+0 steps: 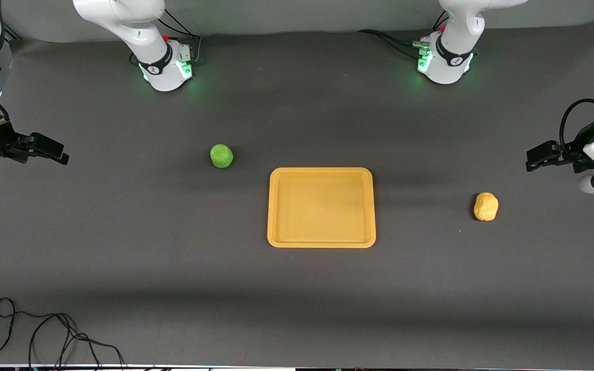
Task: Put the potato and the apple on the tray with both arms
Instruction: 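Reach the left gripper down to the yellow potato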
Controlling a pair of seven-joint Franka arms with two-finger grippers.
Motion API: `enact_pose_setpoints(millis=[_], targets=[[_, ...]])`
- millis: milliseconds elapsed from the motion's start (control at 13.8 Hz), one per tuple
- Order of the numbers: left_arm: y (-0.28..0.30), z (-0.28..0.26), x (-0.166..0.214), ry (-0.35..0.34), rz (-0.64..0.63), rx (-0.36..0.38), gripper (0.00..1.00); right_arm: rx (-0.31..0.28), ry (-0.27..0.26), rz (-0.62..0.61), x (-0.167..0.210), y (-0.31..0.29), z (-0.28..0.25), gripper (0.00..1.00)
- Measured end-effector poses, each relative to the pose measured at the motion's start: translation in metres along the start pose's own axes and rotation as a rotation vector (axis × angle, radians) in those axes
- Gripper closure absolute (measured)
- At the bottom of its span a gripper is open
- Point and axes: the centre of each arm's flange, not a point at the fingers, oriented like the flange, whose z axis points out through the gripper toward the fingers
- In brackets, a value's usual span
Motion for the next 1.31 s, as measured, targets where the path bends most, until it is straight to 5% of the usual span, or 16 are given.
enact_pose_setpoints(millis=[800, 1309], targets=[[-0.001, 0.009, 0.004, -0.011, 0.015, -0.002, 0.00, 0.000, 0.000, 0.010, 0.000, 0.005, 0.000, 0.00], [-0.039, 0.148, 0.033, -0.142, 0.133, -0.034, 0.00, 0.000, 0.000, 0.011, 0.000, 0.006, 0.000, 0.00]])
